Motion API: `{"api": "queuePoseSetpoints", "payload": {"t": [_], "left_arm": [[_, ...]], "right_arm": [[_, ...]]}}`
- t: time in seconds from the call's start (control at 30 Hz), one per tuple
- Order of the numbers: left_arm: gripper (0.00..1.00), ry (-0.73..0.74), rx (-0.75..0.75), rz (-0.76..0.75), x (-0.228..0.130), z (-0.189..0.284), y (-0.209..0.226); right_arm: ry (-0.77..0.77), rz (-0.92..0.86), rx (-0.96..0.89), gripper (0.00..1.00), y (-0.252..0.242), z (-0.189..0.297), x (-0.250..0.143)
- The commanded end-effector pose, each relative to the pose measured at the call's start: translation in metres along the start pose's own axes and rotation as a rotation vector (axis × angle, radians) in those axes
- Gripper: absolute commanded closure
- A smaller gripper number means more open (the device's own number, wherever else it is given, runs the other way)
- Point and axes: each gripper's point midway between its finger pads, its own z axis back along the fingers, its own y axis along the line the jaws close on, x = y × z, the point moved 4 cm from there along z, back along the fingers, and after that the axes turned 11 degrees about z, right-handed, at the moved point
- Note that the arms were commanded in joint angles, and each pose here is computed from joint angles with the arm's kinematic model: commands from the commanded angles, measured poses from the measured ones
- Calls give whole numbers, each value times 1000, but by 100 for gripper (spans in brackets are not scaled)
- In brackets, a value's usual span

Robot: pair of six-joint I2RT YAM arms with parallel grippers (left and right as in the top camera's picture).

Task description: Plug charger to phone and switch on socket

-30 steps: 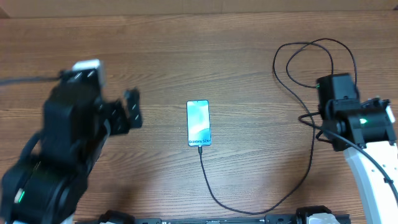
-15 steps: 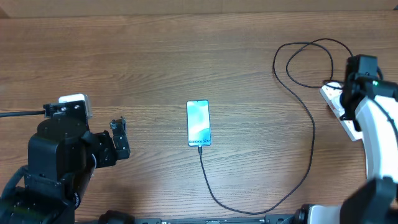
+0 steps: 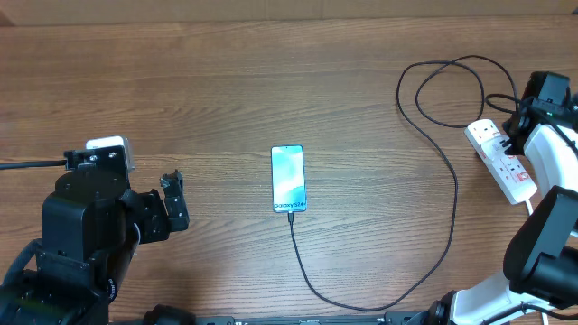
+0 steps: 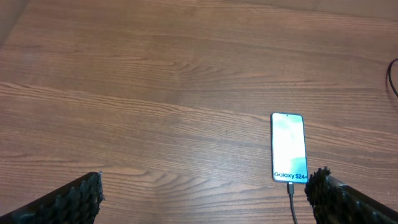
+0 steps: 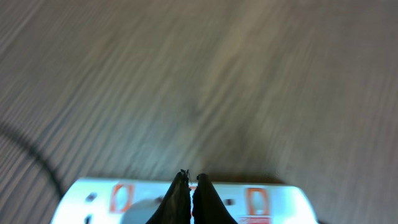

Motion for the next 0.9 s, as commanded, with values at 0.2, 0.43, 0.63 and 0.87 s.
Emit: {"api": "queuePoseSetpoints", "payload": {"t": [0.2,0.43,0.63,0.87], "left_arm": [[0,-15,5,19,0,3,3],[0,-92,-41,45,-5,29,14],[0,-208,-53,115,-11,60,36],[1,-363,-20,219,-26,97,63]], "right_arm": [[23,131,88,96,8,-3,-1],[41,102,62,96,-6,-18,-2],[88,77,121,96,-11,-26,-10],[136,108,150,96,-5,-42,-33]]}}
